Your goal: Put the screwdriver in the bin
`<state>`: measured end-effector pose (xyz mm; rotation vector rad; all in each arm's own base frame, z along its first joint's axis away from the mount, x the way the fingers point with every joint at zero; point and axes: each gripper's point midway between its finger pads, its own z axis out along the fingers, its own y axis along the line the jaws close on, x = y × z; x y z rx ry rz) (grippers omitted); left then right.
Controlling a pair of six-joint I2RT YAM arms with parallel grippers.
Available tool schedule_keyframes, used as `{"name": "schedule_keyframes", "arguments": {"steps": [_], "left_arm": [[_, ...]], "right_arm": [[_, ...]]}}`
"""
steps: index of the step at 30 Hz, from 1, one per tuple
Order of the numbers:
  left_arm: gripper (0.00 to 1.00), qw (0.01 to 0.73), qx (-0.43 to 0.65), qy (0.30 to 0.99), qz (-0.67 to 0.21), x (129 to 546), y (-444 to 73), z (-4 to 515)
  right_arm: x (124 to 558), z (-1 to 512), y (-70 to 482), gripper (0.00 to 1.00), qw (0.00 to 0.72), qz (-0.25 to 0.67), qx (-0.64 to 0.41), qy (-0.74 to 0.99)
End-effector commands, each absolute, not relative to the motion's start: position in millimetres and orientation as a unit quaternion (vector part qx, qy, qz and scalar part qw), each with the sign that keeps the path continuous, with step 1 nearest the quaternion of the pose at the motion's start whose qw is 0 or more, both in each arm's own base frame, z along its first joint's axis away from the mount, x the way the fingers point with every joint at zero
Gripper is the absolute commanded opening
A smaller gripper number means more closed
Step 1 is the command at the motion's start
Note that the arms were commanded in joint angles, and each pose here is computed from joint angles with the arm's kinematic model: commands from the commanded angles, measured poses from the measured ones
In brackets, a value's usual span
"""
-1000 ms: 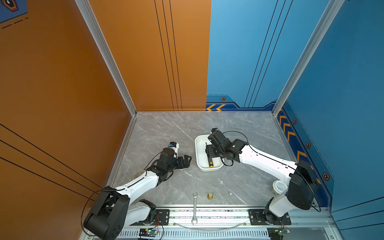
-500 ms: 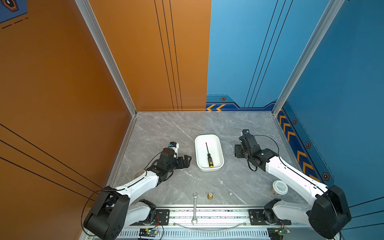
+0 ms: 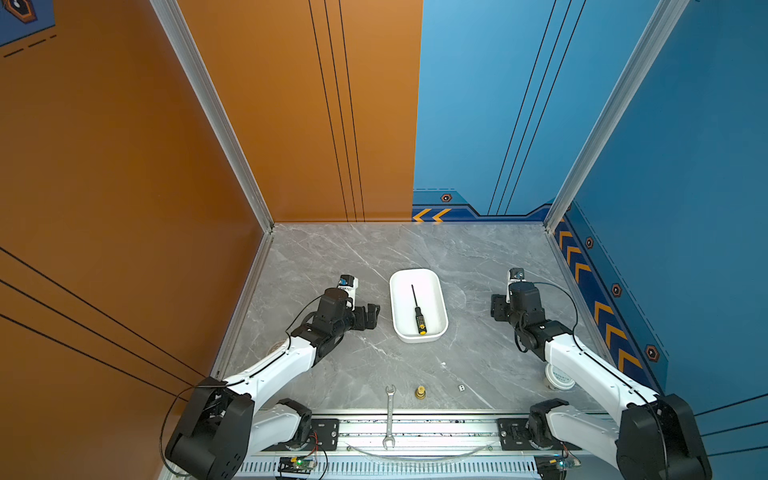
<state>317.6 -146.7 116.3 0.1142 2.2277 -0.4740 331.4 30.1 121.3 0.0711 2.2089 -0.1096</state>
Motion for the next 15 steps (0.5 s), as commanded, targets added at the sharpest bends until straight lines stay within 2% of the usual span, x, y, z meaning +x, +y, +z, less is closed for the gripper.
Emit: {"name": "schedule_keyframes", "arguments": {"steps": [1, 5, 11, 15], "left_arm": [[0.98, 0.446, 0.058, 0.886, -0.116, 326.9, -122.1, 129.4], [0.98, 0.492, 0.047, 0.868, -0.042, 333.8, -90.2, 139.4], [0.98, 0.575, 0.093, 0.813, 0.009, 336.4, -69.9, 160.0], [0.98, 0.595, 0.083, 0.799, 0.015, 340.1, -49.9, 158.9]], "right_arm": [[342.0, 141.2, 24.5, 0.72, 0.503, -0.044, 0.029, 0.863], [345.8, 146.6, 12.0, 0.71, 0.534, -0.050, 0.044, 0.843], [351.4, 144.4, -7.4, 0.72, 0.571, -0.050, 0.071, 0.817], [355.4, 138.2, -13.2, 0.72, 0.580, -0.050, 0.077, 0.809]]}}
